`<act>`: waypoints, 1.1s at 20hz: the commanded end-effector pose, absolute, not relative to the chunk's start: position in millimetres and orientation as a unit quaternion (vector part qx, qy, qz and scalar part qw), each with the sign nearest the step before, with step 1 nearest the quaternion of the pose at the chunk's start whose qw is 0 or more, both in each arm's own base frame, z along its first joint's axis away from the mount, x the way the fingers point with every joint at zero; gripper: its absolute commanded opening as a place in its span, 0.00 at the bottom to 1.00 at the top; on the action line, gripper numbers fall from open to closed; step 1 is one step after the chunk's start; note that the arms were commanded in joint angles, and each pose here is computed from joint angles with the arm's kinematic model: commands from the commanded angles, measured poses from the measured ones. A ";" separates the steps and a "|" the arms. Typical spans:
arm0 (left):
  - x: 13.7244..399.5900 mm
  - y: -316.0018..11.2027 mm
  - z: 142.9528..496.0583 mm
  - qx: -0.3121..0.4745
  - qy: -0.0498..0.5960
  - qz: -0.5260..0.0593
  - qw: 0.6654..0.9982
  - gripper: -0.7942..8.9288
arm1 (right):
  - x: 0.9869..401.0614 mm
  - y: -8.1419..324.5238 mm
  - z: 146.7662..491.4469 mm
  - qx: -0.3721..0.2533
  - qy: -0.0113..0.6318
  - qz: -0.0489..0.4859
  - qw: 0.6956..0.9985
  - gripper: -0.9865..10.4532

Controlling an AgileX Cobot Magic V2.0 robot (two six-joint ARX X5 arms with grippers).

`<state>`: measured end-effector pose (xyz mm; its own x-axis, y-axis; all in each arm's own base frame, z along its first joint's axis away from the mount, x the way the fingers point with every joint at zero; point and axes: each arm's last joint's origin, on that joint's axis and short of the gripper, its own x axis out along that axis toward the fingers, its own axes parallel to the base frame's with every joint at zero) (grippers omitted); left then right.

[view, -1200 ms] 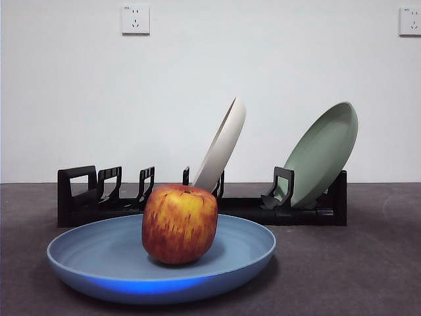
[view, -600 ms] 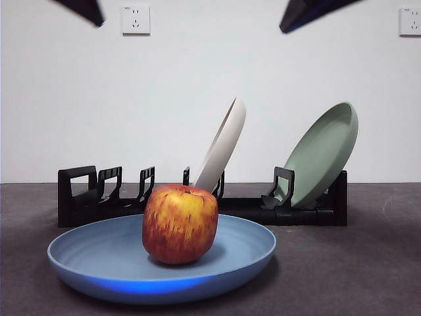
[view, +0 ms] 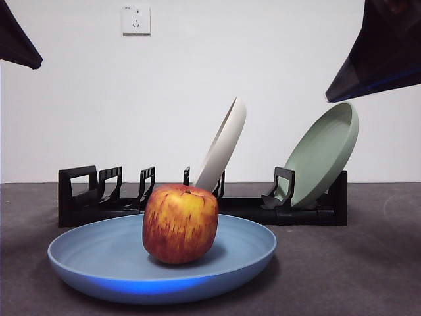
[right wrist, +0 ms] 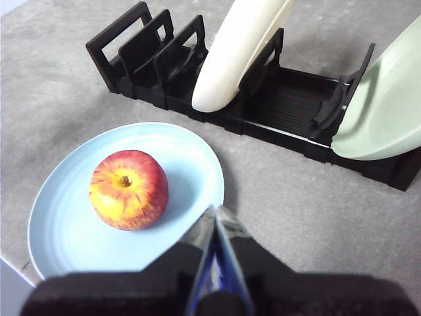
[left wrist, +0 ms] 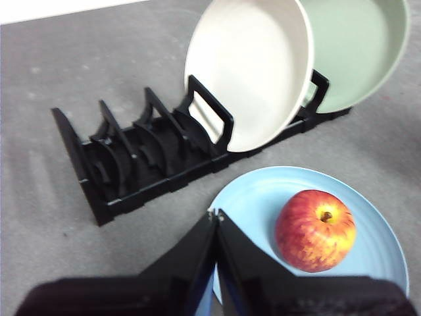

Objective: Take the blue plate from the plate rack,put the plate on the table,take the apple from the table,put the apple in the plate

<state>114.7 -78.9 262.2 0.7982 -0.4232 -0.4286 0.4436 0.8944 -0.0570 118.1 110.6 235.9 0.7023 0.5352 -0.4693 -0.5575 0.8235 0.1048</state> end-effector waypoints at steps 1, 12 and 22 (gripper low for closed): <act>117.0 -80.5 258.1 0.024 0.232 -0.227 0.946 0.08 | 118.1 110.1 235.1 -0.017 0.247 0.292 0.924 0.09; 105.7 -68.0 266.1 0.030 0.200 -0.220 0.954 0.08 | 118.0 110.0 235.2 -0.017 0.246 0.293 0.924 0.09; 71.9 -10.3 254.8 0.016 0.073 -0.036 0.997 0.08 | 118.0 110.0 235.2 -0.017 0.246 0.293 0.924 0.09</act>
<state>70.8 -10.4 257.9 0.9874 -0.0728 -0.1406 0.0750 0.9971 0.0106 118.0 110.4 236.1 0.7037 0.5344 -0.4682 -0.5564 0.8243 0.1046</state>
